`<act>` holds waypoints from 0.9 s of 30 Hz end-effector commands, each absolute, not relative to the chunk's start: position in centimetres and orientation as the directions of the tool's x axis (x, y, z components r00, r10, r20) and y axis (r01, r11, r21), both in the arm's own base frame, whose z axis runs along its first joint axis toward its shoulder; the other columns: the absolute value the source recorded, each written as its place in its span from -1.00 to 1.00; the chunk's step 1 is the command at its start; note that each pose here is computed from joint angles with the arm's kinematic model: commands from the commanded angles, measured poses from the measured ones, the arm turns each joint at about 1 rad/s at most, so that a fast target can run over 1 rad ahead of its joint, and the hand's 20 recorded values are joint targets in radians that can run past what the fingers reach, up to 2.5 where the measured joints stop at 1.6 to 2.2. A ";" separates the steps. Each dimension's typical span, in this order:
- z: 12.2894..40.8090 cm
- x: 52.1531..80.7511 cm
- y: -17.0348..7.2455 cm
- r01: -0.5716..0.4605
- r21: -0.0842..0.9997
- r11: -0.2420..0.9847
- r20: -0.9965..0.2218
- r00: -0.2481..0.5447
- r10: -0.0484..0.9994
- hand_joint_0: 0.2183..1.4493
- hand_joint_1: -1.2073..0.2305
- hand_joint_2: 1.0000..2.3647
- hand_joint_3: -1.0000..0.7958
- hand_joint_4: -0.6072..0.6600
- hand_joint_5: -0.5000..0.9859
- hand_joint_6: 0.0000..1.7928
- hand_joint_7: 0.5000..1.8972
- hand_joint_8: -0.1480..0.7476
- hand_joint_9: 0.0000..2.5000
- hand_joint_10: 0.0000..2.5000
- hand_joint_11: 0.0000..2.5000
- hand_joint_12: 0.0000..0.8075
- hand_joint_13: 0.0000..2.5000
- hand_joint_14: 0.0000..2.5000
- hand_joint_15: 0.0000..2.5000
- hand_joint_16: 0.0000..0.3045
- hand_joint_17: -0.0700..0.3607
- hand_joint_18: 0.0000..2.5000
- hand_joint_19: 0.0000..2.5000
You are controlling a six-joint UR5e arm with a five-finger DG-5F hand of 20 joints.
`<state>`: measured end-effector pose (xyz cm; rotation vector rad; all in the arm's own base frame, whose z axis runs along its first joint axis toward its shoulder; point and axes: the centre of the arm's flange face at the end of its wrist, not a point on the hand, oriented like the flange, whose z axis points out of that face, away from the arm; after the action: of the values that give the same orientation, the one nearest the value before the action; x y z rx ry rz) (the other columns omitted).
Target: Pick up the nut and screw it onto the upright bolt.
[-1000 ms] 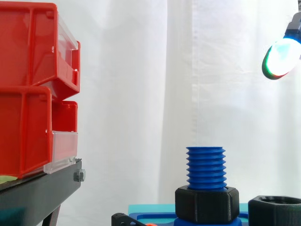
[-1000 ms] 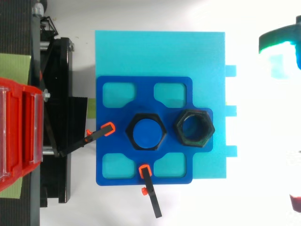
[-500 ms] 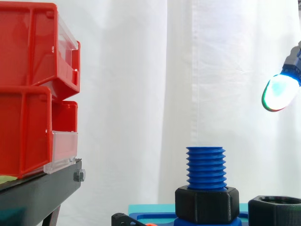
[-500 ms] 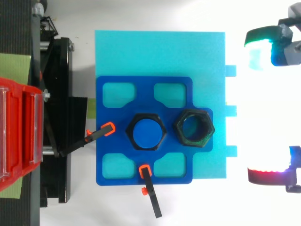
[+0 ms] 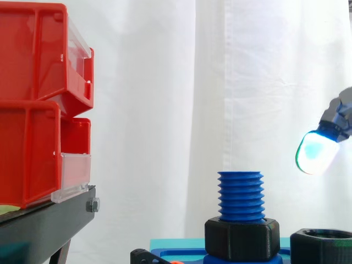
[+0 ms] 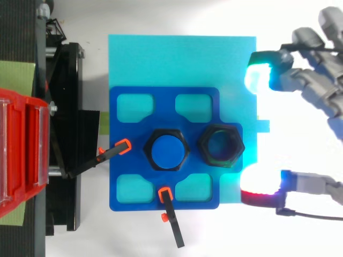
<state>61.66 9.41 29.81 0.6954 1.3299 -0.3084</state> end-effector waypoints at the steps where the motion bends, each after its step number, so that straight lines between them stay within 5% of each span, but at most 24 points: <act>1: 28.5 62.4 10.5 0.574 0.302 0.761 -0.949 0.258 0.182 -0.77 -0.20 -1.00 -0.44 0.30 -0.69 -0.44 -0.62 0.00 -0.85 -1.00 -1.00 0.06 -1.00 -1.00 -1.00 -0.53 0.08 -1.00 -1.00; 8: 25.3 63.1 12.6 0.581 0.329 0.744 -0.940 0.276 0.200 -0.77 -0.20 -1.00 -0.44 0.30 -0.70 -0.44 -0.61 0.00 -0.85 -1.00 -1.00 0.06 -1.00 -1.00 -1.00 -0.53 0.07 -1.00 -1.00; 21: 25.3 62.8 14.0 0.587 0.326 0.741 -0.941 0.276 0.196 -0.78 -0.19 -1.00 -0.44 0.26 -0.71 -0.44 -0.60 -0.04 -0.91 -1.00 -1.00 0.06 -1.00 -1.00 -1.00 -0.53 0.08 -1.00 -1.00; 27: 23.2 63.1 14.2 0.589 0.317 0.743 -0.945 0.264 0.194 -0.77 -0.20 -1.00 -0.44 0.26 -0.72 -0.44 -0.62 -0.05 -0.93 -1.00 -1.00 0.05 -1.00 -1.00 -1.00 -0.53 0.07 -1.00 -1.00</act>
<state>63.00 14.16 23.91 0.7276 1.3044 -0.3047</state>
